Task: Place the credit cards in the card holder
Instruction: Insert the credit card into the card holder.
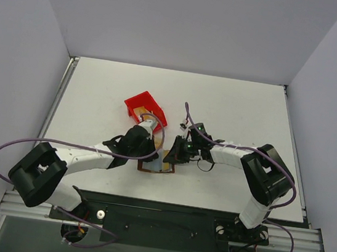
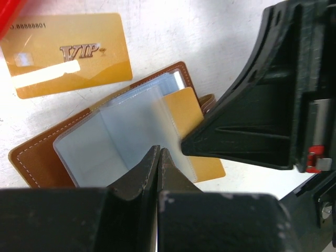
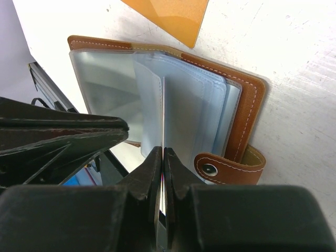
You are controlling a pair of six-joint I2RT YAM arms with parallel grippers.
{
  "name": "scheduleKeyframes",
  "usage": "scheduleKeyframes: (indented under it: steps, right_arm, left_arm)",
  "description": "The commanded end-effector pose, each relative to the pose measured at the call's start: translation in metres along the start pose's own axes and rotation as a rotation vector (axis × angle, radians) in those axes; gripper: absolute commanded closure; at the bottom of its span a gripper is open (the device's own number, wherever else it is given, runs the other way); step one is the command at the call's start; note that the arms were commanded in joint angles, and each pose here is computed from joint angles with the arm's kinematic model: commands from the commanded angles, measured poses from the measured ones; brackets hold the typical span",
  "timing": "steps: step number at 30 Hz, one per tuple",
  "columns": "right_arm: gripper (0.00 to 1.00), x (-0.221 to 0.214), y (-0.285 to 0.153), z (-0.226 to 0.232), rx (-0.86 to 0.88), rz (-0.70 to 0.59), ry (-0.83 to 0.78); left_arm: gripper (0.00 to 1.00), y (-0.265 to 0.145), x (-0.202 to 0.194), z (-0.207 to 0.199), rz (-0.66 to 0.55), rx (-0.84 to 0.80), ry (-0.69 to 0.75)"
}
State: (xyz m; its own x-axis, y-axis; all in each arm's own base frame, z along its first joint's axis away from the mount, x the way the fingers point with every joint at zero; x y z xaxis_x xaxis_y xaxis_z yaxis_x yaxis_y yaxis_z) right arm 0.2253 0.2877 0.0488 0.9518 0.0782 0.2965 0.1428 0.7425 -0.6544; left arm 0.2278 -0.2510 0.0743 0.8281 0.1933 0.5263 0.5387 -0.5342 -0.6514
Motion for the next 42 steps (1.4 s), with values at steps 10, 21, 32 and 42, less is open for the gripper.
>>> scheduleKeyframes:
  steps: [10, 21, 32, 42]
  right_arm:
    - [1.00, 0.018, -0.012, 0.039, 0.079, -0.046, -0.089]
    - [1.00, 0.016, -0.012, 0.050, 0.084, -0.033, -0.113]
    - [1.00, 0.016, -0.004, 0.056, 0.085, -0.017, -0.121]
    - [1.00, 0.017, 0.017, 0.047, 0.058, -0.010, -0.095]
  left_arm:
    - [1.00, -0.029, 0.044, -0.023, -0.128, -0.064, -0.003]
    - [1.00, -0.033, 0.039, -0.016, -0.128, -0.058, -0.011]
    - [1.00, -0.038, 0.038, -0.008, -0.135, -0.047, -0.024]
    - [1.00, -0.036, 0.032, 0.010, -0.138, 0.011, -0.040]
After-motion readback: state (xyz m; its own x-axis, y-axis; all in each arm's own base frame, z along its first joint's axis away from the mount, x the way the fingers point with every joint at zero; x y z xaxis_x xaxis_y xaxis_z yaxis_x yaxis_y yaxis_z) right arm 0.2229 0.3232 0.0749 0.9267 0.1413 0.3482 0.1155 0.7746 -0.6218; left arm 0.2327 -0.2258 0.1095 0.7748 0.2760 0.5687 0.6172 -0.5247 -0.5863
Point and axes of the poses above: each gripper's point midway between its finger pads, its own y axis out along the fingers, its own z axis along the line the jaws close on, x = y × z, the point moved 3 cm from there along -y, back along the fingers, and after that the axes turned 8 degrees about -y, right-handed, at the moved point
